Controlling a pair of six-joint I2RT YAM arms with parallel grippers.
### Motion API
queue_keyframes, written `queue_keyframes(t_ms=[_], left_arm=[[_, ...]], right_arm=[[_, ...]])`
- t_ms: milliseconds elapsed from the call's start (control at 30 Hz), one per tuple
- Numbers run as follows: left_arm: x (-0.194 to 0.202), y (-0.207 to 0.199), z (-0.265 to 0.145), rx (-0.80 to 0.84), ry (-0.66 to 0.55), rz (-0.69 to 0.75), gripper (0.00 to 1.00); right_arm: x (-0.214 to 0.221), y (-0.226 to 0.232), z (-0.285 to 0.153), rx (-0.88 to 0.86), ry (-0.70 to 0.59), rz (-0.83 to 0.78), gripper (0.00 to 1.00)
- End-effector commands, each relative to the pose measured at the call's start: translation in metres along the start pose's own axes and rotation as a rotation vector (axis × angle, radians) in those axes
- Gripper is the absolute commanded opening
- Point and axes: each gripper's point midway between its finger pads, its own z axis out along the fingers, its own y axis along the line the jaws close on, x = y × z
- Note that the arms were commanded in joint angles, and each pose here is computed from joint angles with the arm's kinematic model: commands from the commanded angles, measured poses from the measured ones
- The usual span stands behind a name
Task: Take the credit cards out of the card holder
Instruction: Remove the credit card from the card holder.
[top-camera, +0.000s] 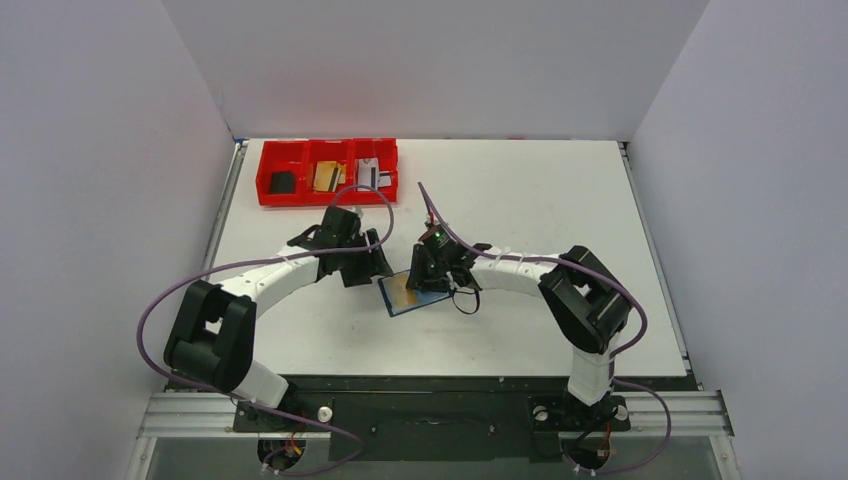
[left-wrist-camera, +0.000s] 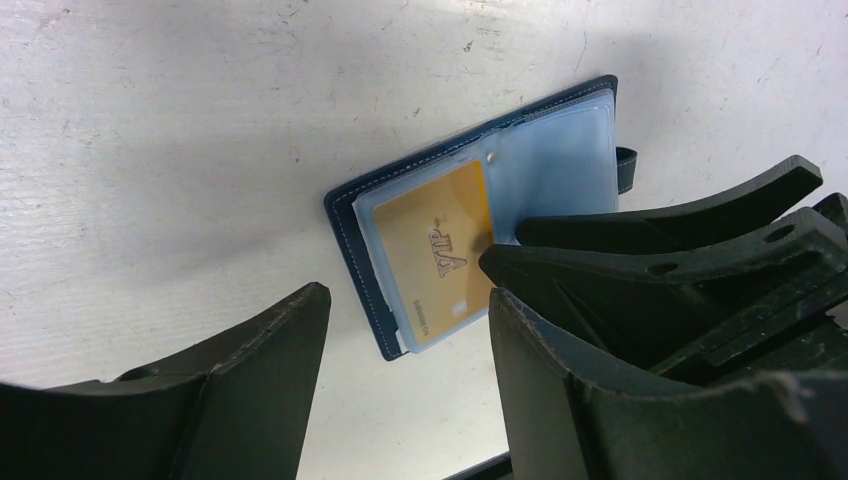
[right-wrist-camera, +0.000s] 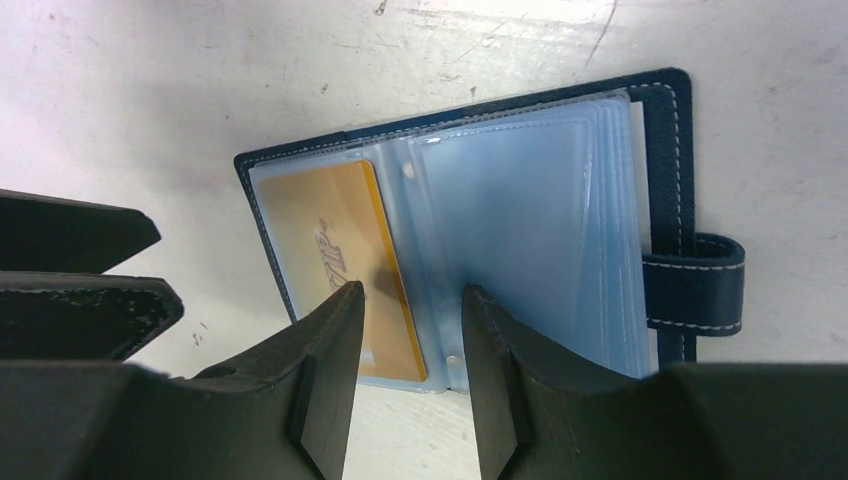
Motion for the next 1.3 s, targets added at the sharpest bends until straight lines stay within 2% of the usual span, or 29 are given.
queue_keyframes(t_ms=[0,233,300,500,600,1267], left_arm=[[-0.005,-0.008,-0.009,0.043,-0.025,0.035,0.57],[-0.003,-0.005,-0.005,0.035,-0.004,0.043,0.56],[-0.004,-0.005,-0.003,0.033,-0.003,0.042,0.51],[0.001,-0.002,0.006,0.032,0.011,0.029,0.27],[0.004,-0.001,0.011,0.034,0.023,0.021,0.2],[0.026,0.017,0.041,-0.026,0.079,-0.003,0.11]], right_arm=[[0.011,0.013,-0.006,-0.051,0.014,0.058,0.38],[0.005,0.022,-0.012,-0.09,0.0,0.099,0.38],[0.0,0.026,-0.017,-0.105,-0.013,0.098,0.37],[-0.008,0.036,-0.026,-0.137,-0.03,0.083,0.33],[-0.01,0.037,-0.027,-0.141,-0.033,0.08,0.32],[0.002,0.02,0.001,-0.132,0.035,0.099,0.25]])
